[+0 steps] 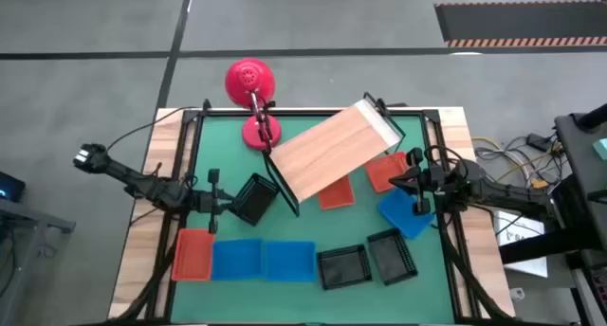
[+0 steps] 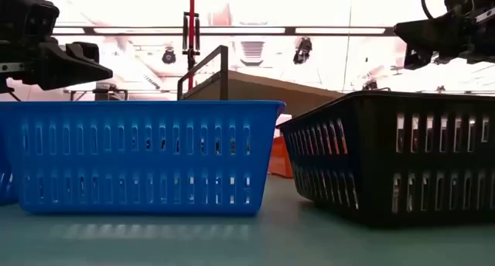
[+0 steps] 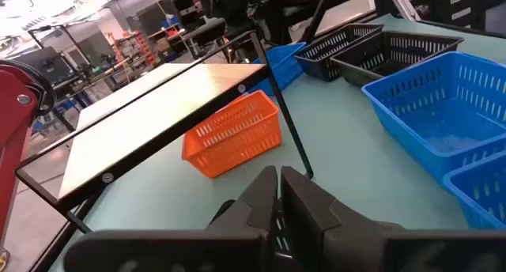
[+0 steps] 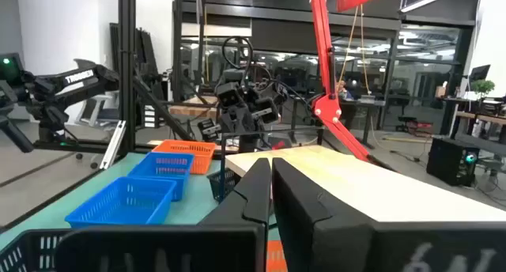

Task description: Stack baskets on shelf by color

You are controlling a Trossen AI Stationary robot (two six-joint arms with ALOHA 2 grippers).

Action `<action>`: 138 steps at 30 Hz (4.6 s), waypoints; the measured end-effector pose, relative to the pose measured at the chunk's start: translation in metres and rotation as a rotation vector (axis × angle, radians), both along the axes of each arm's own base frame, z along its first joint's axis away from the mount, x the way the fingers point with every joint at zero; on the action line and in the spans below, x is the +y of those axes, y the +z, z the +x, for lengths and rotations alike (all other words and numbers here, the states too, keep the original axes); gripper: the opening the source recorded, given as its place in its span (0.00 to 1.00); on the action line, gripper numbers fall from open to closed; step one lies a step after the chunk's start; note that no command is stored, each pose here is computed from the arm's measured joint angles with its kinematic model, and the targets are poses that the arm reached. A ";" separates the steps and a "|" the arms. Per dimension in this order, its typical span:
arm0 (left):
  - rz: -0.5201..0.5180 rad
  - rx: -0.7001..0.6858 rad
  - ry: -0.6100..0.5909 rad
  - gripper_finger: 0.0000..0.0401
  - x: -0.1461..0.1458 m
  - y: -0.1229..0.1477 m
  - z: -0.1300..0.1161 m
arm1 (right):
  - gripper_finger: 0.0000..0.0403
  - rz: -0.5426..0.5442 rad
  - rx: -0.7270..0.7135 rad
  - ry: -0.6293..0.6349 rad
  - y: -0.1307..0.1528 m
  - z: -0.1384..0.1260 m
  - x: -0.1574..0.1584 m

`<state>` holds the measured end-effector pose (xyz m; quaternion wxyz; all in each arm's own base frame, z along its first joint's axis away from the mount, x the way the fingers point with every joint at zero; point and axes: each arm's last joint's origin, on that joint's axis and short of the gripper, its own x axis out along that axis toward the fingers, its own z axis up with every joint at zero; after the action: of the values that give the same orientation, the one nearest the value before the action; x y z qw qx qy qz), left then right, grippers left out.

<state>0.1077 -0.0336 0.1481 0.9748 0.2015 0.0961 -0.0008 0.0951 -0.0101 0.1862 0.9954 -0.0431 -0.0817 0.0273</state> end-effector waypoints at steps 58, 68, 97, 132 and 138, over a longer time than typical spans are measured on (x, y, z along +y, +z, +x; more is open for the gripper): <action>0.000 0.000 0.000 0.01 0.000 0.000 0.000 | 0.02 0.000 0.000 0.000 0.000 0.000 0.000; 0.000 0.000 0.000 0.01 0.000 0.000 0.000 | 0.02 0.000 0.000 0.000 0.000 0.000 0.000; -0.624 -0.643 -0.035 0.01 0.004 0.063 -0.008 | 0.02 0.629 0.020 0.050 0.000 0.000 -0.002; -0.605 -0.440 -0.142 0.01 -0.059 0.144 0.088 | 0.02 0.404 -0.070 0.068 0.009 -0.002 0.000; -0.647 -0.334 -0.191 0.01 -0.095 0.134 0.115 | 0.02 0.265 -0.166 0.056 0.017 -0.004 0.000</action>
<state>0.2230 -0.1286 0.2818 0.9858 -0.1115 -0.0888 -0.0888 0.0906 -0.0098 0.2034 0.9810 0.0890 -0.1677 0.0404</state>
